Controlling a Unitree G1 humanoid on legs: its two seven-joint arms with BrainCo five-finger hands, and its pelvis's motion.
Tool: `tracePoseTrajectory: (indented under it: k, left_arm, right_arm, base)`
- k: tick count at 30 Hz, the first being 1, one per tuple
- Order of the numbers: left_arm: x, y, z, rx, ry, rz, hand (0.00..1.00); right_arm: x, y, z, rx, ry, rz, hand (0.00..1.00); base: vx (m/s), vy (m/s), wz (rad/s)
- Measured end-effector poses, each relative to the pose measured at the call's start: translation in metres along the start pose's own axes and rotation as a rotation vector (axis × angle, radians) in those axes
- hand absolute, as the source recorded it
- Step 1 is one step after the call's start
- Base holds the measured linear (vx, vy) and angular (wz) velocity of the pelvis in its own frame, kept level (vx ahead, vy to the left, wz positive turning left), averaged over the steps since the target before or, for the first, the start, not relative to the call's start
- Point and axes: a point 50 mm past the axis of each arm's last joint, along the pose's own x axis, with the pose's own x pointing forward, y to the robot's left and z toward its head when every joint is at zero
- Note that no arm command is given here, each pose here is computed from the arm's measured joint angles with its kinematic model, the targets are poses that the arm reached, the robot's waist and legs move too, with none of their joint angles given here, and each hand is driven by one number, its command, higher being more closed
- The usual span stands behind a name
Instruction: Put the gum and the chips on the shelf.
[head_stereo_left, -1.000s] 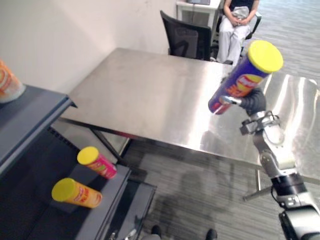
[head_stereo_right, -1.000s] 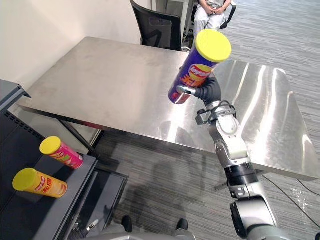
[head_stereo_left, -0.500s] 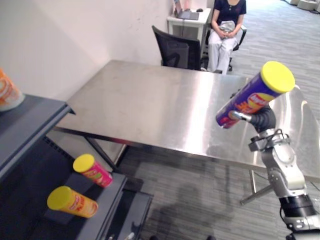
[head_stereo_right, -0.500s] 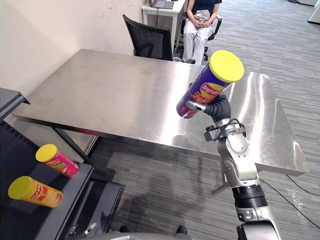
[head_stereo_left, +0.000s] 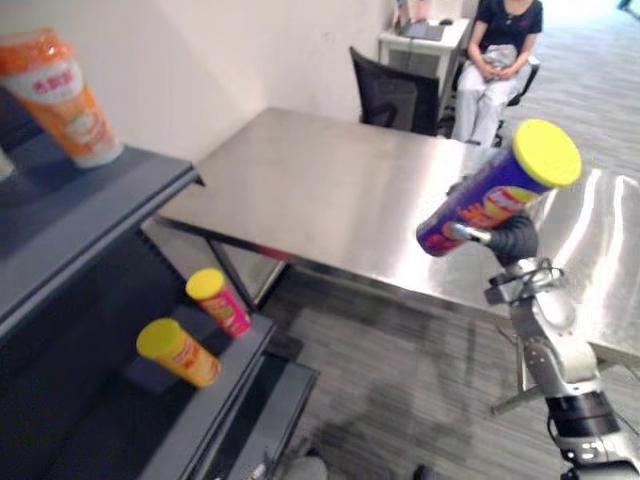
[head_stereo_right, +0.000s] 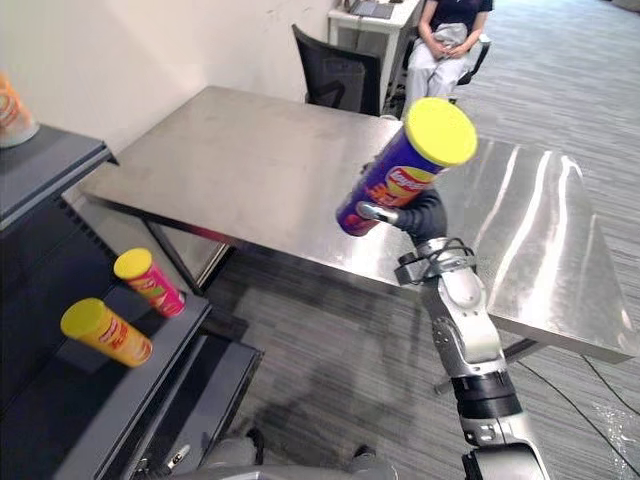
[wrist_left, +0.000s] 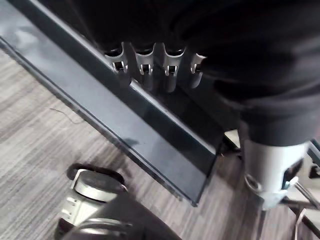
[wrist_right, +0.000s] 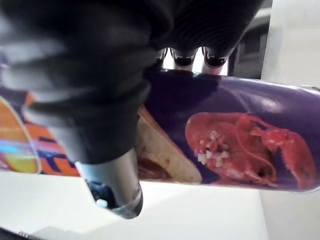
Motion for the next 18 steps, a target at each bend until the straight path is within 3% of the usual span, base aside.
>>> tracePoseTrajectory:
  k: [4,9,12,18]
  left_arm:
    - [0.0,0.003,-0.004,-0.01,0.02,0.015,0.0]
    - [-0.006,-0.005,-0.013,-0.018,0.04,-0.005,0.0]
    - [-0.004,0.012,-0.015,-0.031,0.046,0.054,0.0]
    - [-0.007,0.007,-0.021,-0.044,0.064,0.047,0.0]
  right_arm:
    - [0.001,0.004,-0.001,0.013,-0.009,0.022,1.0]
    - [-0.017,-0.033,0.017,-0.07,-0.053,-0.104,1.0]
    - [-0.018,-0.042,0.025,-0.088,-0.085,-0.137,1.0]
    - [-0.019,-0.044,0.026,-0.074,-0.087,-0.168,1.0]
  base:
    - [-0.13,-0.169,0.79]
    - [-0.04,-0.147,1.29]
    - [-0.13,-0.111,1.11]
    - [-0.19,0.036,0.99]
